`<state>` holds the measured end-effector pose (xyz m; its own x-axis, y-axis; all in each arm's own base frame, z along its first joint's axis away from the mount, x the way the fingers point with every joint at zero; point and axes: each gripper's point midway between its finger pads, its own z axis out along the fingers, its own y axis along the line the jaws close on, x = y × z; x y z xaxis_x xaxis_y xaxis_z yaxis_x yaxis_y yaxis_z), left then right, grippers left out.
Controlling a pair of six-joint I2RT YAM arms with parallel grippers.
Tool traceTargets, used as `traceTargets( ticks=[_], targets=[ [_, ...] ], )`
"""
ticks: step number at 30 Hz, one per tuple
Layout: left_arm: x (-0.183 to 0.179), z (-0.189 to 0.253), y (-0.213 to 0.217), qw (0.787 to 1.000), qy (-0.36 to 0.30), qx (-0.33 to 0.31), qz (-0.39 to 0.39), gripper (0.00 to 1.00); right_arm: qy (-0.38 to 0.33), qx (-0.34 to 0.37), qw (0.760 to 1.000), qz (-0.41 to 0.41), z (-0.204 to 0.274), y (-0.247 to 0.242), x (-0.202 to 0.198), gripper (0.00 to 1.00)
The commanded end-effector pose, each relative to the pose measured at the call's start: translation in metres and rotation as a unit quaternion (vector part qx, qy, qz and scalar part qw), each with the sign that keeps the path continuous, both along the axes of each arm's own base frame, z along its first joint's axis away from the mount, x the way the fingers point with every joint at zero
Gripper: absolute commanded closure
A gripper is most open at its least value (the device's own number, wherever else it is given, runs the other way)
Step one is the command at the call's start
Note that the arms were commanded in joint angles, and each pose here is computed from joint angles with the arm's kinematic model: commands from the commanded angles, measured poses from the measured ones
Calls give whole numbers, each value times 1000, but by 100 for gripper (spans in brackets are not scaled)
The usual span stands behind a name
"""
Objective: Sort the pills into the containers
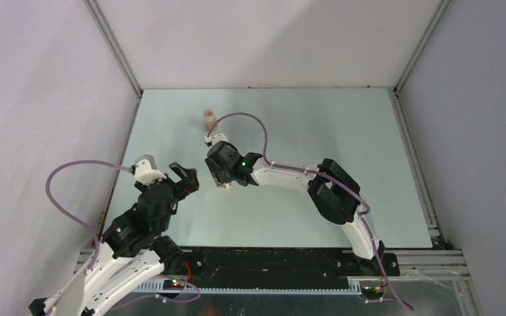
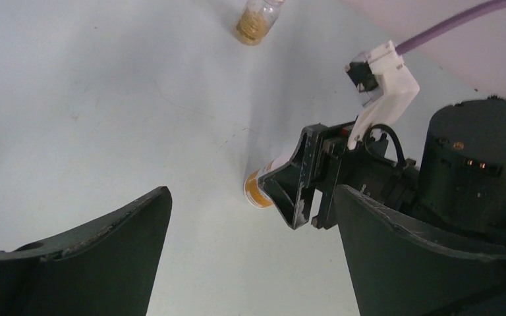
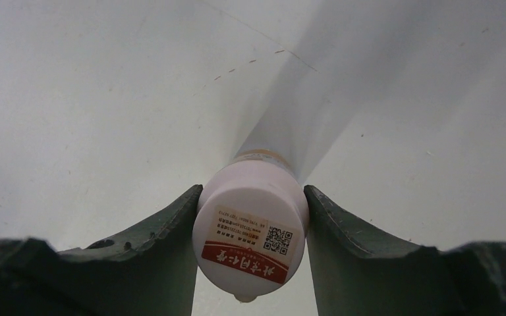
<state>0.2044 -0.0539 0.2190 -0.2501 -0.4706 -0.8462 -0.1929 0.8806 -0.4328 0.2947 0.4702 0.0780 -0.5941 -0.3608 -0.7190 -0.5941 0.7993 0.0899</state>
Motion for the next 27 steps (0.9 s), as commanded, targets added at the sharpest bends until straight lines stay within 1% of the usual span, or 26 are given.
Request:
traceTargets(
  ticks=[1, 2, 3, 4, 5, 6, 7, 8, 9, 10, 11, 12, 13, 14, 15, 16, 17, 20, 22, 24, 27],
  targets=[
    [11, -3, -22, 999, -14, 17, -50, 1, 14, 36, 997, -67, 34, -20, 20, 51],
    [14, 2, -35, 996, -29, 8, -79, 1, 24, 52, 996, -73, 44, -24, 18, 51],
    [18, 2, -43, 994, -39, 19, -98, 1, 34, 53, 994, -84, 45, -34, 22, 51],
    [18, 2, -51, 992, -42, 20, -119, 2, 46, 78, 992, -84, 61, -36, 19, 51],
    [22, 3, -57, 990, -50, 26, -130, 2, 59, 80, 991, -94, 60, -49, 23, 51],
    [23, 2, -64, 987, -50, 28, -147, 1, 70, 106, 987, -99, 77, -57, 25, 51],
    [26, 7, -69, 985, -65, 35, -159, 1, 83, 106, 986, -101, 75, -65, 22, 52],
    [26, 6, -79, 980, -65, 38, -184, 1, 88, 126, 983, -103, 92, -73, 23, 52],
    [29, 13, -86, 974, -83, 48, -203, 1, 99, 124, 982, -105, 91, -82, 19, 52],
    [27, 13, -99, 967, -85, 51, -237, 1, 100, 144, 979, -100, 110, -90, 17, 52],
    [29, 24, -107, 959, -107, 60, -257, 2, 105, 146, 978, -102, 112, -99, 15, 52],
    [27, 22, -122, 947, -107, 62, -298, 3, 103, 166, 976, -96, 131, -105, 11, 52],
    [23, 34, -137, 929, -133, 65, -340, 5, 113, 167, 975, -93, 132, -111, 4, 52],
    [24, 30, -149, 919, -130, 73, -366, 6, 106, 183, 973, -95, 149, -119, 2, 52],
    [18, 42, -163, 897, -153, 76, -407, 10, 108, 192, 971, -91, 159, -126, -6, 52],
    [21, 38, -173, 886, -154, 90, -427, 13, 111, 197, 969, -94, 163, -132, -8, 52],
    [19, 46, -182, 875, -163, 91, -446, 17, 114, 210, 967, -90, 173, -136, -16, 52],
    [27, 45, -202, 855, -176, 122, -473, 19, 126, 219, 963, -91, 181, -147, -29, 51],
    [31, 45, -210, 850, -182, 130, -477, 19, 132, 230, 960, -86, 187, -150, -38, 51],
    [34, 47, -215, 847, -189, 130, -481, 18, 136, 241, 957, -83, 193, -153, -46, 51],
    [30, 49, -226, 831, -198, 122, -505, 18, 141, 254, 954, -78, 200, -155, -54, 51]
  ],
)
